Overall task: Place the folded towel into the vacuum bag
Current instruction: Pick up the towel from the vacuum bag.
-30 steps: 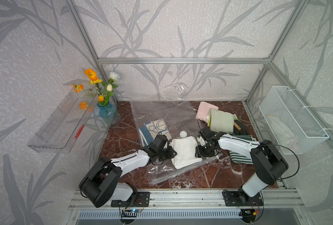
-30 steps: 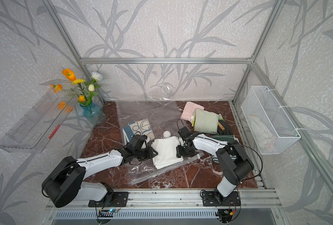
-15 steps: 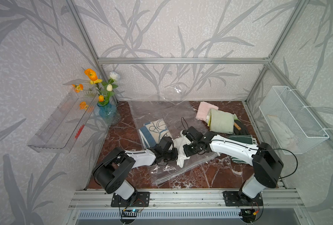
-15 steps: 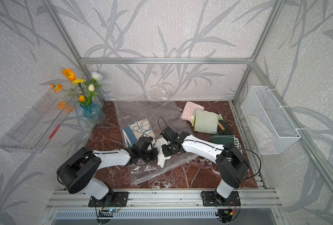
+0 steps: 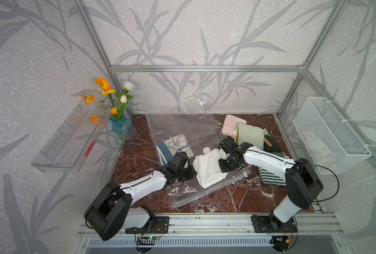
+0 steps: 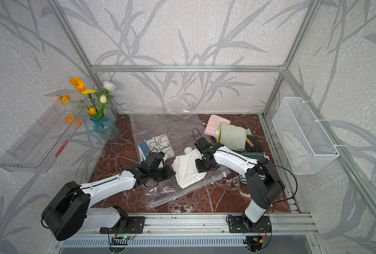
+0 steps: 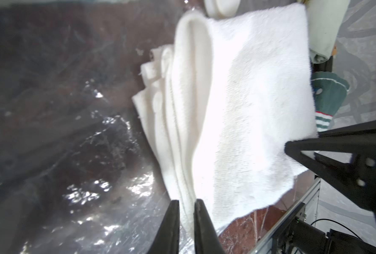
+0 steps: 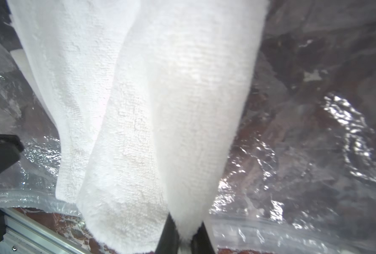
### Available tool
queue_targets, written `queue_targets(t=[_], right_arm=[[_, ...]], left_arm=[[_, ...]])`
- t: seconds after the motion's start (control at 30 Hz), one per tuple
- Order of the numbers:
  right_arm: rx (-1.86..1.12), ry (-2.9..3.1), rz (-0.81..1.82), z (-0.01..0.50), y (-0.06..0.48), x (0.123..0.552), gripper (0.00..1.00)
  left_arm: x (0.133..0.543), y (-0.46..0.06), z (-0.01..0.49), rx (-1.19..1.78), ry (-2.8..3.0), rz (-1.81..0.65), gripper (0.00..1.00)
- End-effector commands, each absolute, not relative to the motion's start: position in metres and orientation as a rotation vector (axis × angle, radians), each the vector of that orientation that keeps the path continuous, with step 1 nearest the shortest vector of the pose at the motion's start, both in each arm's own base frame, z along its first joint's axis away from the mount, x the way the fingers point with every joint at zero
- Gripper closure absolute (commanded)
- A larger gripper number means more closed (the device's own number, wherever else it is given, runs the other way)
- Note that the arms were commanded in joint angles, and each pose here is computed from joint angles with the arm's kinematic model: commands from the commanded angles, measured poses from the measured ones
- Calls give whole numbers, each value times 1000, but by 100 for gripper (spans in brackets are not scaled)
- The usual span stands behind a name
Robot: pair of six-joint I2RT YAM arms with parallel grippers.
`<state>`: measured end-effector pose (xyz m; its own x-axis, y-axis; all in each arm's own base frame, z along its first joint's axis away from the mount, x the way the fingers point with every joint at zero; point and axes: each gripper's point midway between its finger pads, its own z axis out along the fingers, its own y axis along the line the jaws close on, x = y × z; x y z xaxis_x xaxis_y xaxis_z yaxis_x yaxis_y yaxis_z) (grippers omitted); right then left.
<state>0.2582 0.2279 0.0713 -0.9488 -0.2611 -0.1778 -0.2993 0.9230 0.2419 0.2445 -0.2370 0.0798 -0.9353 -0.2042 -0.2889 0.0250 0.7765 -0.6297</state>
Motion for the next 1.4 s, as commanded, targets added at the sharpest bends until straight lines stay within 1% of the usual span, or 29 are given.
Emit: queue_targets(t=[0.0,0.07,0.13,0.27,0.37,0.47,0.57,0.67,0.77,0.83,0.93,1.03,1.07,1.2,1.3,1.33,1.37], right_arm=[[-510,2936,419,78,229,250,95],[-505,2916,393,83,228,255,95],[-505,2890,423,90,233,259,95],[-517,2883,445,91,239,257,95],[-511,2853,524,100,252,255,95],[-521,2834,542,106,261,253,96],[-538,2856,439,99,252,255,96],[-575,2847,324,96,240,259,96],[-653,2799,234,103,242,262,96],[-732,2756,171,108,251,262,96],[-819,2704,168,112,275,258,96],[-842,2694,282,106,306,250,95],[-846,2706,311,97,315,246,94],[-816,2737,463,72,341,234,90],[-796,2765,451,54,340,232,85],[-802,2774,418,47,337,232,80],[-820,2776,378,42,334,232,71]], left_arm=[[257,-271,119,-79,2534,-1067,84],[262,-294,124,-33,2512,-1122,84],[266,-317,120,-3,2506,-1185,84],[271,-342,80,15,2562,-1192,84],[270,-346,41,0,2637,-1164,85],[271,-344,31,-1,2664,-1150,84],[267,-333,60,21,2638,-1155,81],[254,-300,79,32,2662,-1048,79],[235,-263,62,8,2754,-896,80],[226,-251,44,-21,2778,-860,80],[228,-261,36,-47,2744,-949,81],[235,-266,30,-81,2721,-974,81],[235,-266,27,-96,2718,-976,81],[231,-256,23,-148,2702,-994,81],[225,-237,32,-170,2710,-968,81],[222,-227,35,-179,2722,-936,81],[221,-216,44,-186,2718,-902,81]])
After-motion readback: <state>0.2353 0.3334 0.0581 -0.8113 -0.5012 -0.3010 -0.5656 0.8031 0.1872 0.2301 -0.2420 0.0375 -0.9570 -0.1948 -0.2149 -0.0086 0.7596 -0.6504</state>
